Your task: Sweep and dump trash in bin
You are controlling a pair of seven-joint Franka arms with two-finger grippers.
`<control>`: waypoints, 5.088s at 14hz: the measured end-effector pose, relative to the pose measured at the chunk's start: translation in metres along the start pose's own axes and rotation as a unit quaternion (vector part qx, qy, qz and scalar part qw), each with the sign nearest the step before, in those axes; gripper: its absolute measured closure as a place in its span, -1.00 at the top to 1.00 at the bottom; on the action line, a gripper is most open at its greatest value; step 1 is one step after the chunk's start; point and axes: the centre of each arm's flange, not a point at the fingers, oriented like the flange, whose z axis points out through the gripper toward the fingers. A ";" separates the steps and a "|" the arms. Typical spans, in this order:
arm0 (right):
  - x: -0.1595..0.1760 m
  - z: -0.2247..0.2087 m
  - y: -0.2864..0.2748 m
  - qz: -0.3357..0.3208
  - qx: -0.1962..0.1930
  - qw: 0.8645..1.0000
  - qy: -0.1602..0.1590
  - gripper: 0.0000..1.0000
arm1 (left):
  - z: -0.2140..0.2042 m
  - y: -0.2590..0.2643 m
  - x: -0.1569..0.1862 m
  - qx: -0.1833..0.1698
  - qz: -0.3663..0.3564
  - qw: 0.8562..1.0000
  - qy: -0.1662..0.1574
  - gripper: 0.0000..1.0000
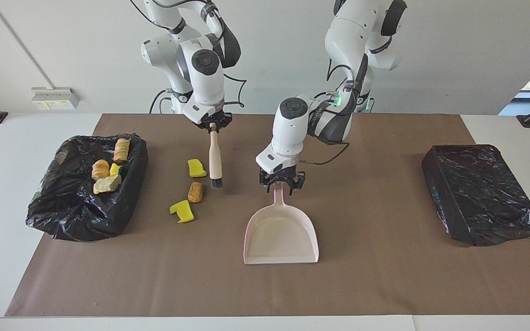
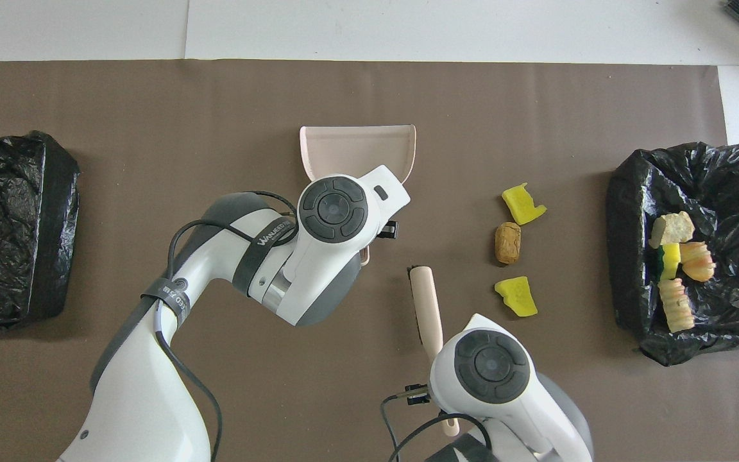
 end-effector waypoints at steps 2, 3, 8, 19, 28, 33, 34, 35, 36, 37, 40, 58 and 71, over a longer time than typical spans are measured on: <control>0.023 -0.011 0.019 0.011 -0.019 1.000 0.016 -0.47 | 0.000 0.000 0.000 0.000 0.000 1.000 0.000 0.06; 0.038 -0.017 0.030 0.014 -0.025 0.999 0.023 -0.47 | 0.000 0.000 0.001 0.000 0.000 1.000 0.001 -0.16; 0.119 -0.018 0.096 -0.014 -0.104 0.994 0.015 -0.47 | -0.005 -0.006 0.005 0.028 0.062 0.998 0.019 -0.37; 0.132 0.046 0.060 -0.059 -0.034 0.991 -0.111 -0.47 | -0.047 -0.079 0.002 0.038 0.479 0.873 -0.082 -0.37; 0.093 0.029 0.133 0.030 -0.054 0.983 -0.174 -0.47 | -0.033 -0.091 -0.035 0.015 0.631 0.769 -0.104 -0.37; 0.067 0.067 0.062 0.020 -0.053 0.982 -0.182 -0.47 | -0.025 -0.085 -0.051 0.014 0.643 0.759 -0.100 -0.37; 0.065 0.068 0.050 0.014 -0.047 0.983 -0.179 -0.47 | -0.025 -0.082 -0.053 0.014 0.646 0.757 -0.098 -0.37; 0.065 0.067 0.039 0.008 -0.041 0.984 -0.175 -0.47 | -0.024 -0.081 -0.056 0.014 0.647 0.756 -0.098 -0.37; 0.065 0.066 0.025 0.001 -0.026 0.986 -0.167 -0.47 | -0.024 -0.080 -0.058 0.013 0.647 0.756 -0.099 -0.37; 0.064 0.066 0.010 -0.009 -0.002 0.987 -0.160 -0.47 | -0.023 -0.080 -0.060 0.014 0.645 0.758 -0.099 -0.37; 0.065 0.066 -0.024 -0.036 0.082 0.984 -0.152 -0.47 | -0.022 -0.081 -0.061 0.014 0.641 0.761 -0.099 -0.37; 0.134 0.027 0.021 -0.116 0.043 0.990 -0.073 -0.47 | -0.019 -0.088 -0.065 0.019 0.593 0.798 -0.102 -0.37; 0.082 -0.004 -0.030 -0.021 0.114 0.982 -0.152 -0.47 | -0.019 -0.101 -0.060 0.017 0.610 0.786 -0.104 -0.37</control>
